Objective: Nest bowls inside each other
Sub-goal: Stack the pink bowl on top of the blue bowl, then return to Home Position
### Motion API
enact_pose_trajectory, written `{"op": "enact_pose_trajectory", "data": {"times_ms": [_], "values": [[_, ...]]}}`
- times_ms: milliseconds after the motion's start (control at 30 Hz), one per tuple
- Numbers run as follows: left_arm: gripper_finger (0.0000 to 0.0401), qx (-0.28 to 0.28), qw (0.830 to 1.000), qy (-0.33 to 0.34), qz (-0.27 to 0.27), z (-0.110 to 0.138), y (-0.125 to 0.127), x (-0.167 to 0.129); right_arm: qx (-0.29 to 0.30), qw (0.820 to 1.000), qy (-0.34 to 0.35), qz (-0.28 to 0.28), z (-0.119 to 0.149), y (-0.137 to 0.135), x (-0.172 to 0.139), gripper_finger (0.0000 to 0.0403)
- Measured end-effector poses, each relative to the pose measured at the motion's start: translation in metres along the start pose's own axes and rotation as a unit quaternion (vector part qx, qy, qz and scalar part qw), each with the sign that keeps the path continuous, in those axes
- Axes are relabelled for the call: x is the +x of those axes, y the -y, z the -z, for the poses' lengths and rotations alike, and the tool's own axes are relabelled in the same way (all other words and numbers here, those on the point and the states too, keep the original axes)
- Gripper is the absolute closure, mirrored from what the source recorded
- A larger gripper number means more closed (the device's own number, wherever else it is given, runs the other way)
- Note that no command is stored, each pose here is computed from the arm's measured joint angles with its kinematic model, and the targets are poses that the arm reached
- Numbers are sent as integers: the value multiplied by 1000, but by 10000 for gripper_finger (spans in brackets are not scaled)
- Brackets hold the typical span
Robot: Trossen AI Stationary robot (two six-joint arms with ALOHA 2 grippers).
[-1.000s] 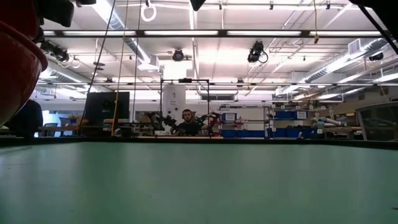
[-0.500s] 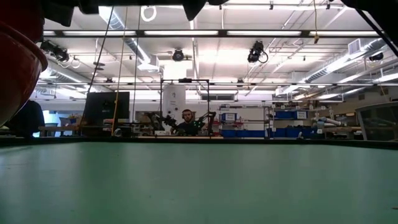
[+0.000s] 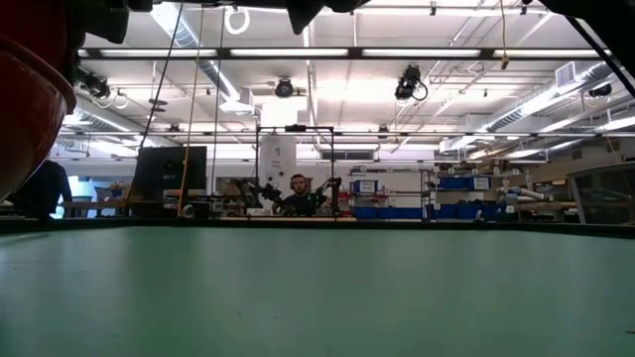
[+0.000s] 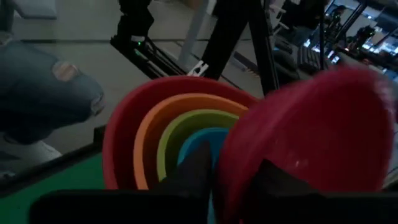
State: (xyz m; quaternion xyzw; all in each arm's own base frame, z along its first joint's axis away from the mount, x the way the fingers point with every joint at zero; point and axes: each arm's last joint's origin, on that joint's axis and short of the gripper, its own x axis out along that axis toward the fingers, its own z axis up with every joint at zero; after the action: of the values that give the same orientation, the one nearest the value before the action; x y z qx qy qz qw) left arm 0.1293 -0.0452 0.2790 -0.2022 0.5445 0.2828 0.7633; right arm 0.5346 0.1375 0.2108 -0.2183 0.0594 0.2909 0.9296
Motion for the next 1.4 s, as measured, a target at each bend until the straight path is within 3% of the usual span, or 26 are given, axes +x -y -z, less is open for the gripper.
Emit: {"op": "enact_pose_trajectory", "data": {"times_ms": [333,433,633,700,767,833,933,1200,1267,1400], "values": [[229,-5,1000,4,9,-1,2,0,51,998,-21,6,12,8,-4,205],[229,-5,1000,4,9,-1,2,0,66,997,-33,36,13,12,-5,180],[229,-10,1000,-5,16,-1,2,0,79,979,-106,154,12,20,-12,176],[229,-14,1000,3,23,0,4,-1,98,975,-118,162,12,24,-16,180],[229,-10,998,51,42,-1,12,-2,140,976,-112,122,15,28,-22,186],[229,5,990,123,70,0,21,-8,188,976,-79,73,17,32,-30,193],[229,36,971,218,87,5,29,-18,218,973,-43,70,15,38,-51,202],[229,81,947,298,91,8,41,-22,207,958,-26,197,1,16,-132,214],[229,85,928,342,119,-1,56,-19,201,953,-8,225,-8,6,-155,214],[229,157,890,381,194,-18,85,3,216,942,13,256,-9,-20,-194,221]]}}
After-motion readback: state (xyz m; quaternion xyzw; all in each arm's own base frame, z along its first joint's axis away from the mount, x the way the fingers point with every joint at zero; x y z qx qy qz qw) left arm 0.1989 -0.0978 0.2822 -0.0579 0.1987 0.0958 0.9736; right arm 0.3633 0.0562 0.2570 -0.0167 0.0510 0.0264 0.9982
